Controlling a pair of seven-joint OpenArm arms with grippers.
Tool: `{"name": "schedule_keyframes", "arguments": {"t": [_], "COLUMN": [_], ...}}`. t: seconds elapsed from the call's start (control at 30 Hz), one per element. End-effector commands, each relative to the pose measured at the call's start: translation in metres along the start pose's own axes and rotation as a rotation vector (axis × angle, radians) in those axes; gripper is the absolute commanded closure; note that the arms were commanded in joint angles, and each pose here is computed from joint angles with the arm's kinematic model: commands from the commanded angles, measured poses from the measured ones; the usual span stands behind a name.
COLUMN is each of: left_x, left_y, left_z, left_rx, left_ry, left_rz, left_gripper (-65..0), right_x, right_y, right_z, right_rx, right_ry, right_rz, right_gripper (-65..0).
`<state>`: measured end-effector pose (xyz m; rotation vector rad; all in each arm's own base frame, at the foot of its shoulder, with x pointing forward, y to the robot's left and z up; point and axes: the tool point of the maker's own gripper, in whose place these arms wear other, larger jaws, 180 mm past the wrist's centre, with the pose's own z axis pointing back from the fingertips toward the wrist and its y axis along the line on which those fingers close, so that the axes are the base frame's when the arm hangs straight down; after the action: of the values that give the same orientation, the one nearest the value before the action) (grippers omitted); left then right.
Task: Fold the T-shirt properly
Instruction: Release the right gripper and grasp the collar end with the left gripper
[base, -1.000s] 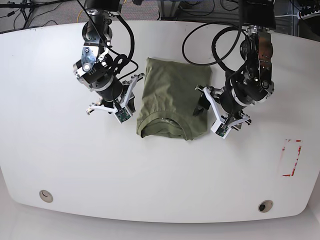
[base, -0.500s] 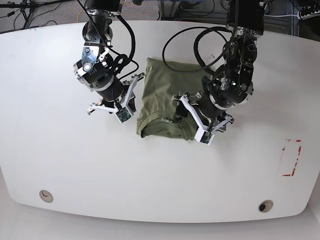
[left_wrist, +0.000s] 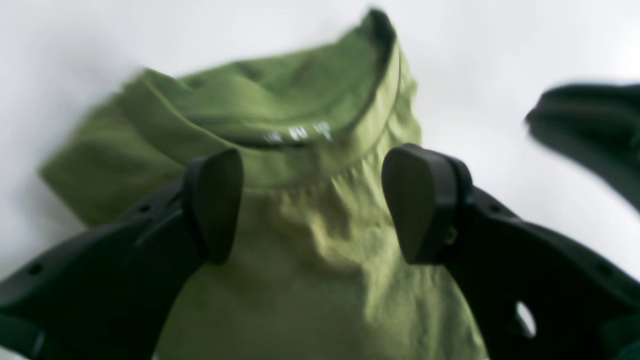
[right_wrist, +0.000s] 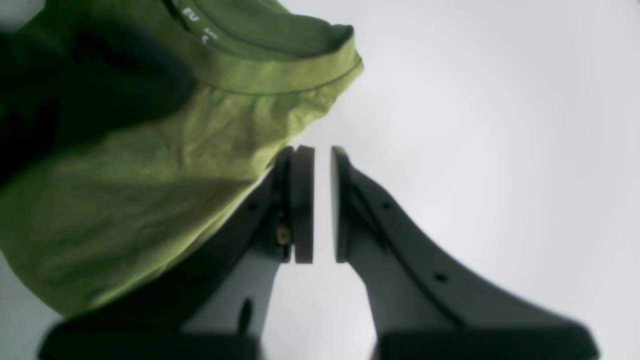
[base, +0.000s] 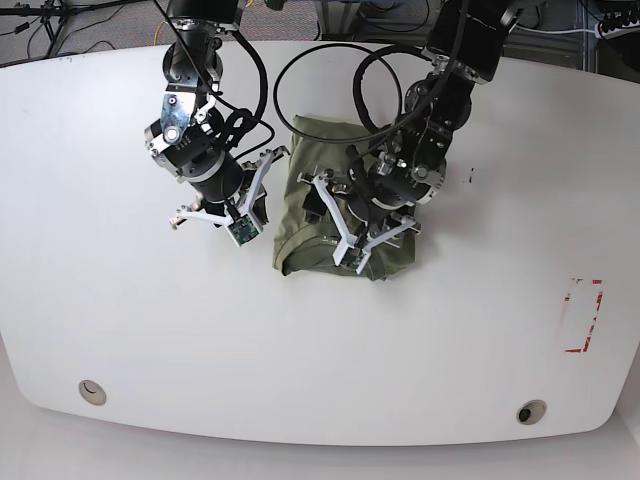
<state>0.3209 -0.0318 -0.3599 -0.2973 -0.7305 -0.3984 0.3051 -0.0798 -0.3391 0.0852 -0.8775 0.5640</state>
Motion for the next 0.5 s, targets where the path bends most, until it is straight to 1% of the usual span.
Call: {"name": "schedule_keyframes", "arguments": {"t": [0.0,0.1,0.23,0.33,0.47], "left_x": [0.025,0.018,0.001,-0.010,-0.031], "left_y": [-0.004,-0.011,-0.012,-0.007,0.000], "left_z": [0.001,-0.003,-0.012,-0.019,-0.029], "left_rx": [0.016,0.024,0.063,0.084,0.095], "left_ry": [-0.111,-0.122,-0.083,-0.046,0.016], "left_rz": [-0.038,-0.085,-0.150,-0.168,-0.164], "left_gripper": [-44.7,-44.7,-44.7,-44.7,-44.7], "right_x": [0.014,0.014,0.014,0.014,0.014], "right_y": [-0.004,-0.004,-0.004,-0.004,-0.004], "right_z": [0.003,0.003,0.003,0.003,0.003], "right_rx": [-0.013,-0.014,-0.014,-0.014,-0.014], "right_ry": [-0.048,-0.047,-0.047,-0.047,-0.047], "right_rz": [0.007,0.007,0.007,0.007,0.007], "right_gripper": [-5.1,-5.1,-5.1,-5.1,-5.1]}}
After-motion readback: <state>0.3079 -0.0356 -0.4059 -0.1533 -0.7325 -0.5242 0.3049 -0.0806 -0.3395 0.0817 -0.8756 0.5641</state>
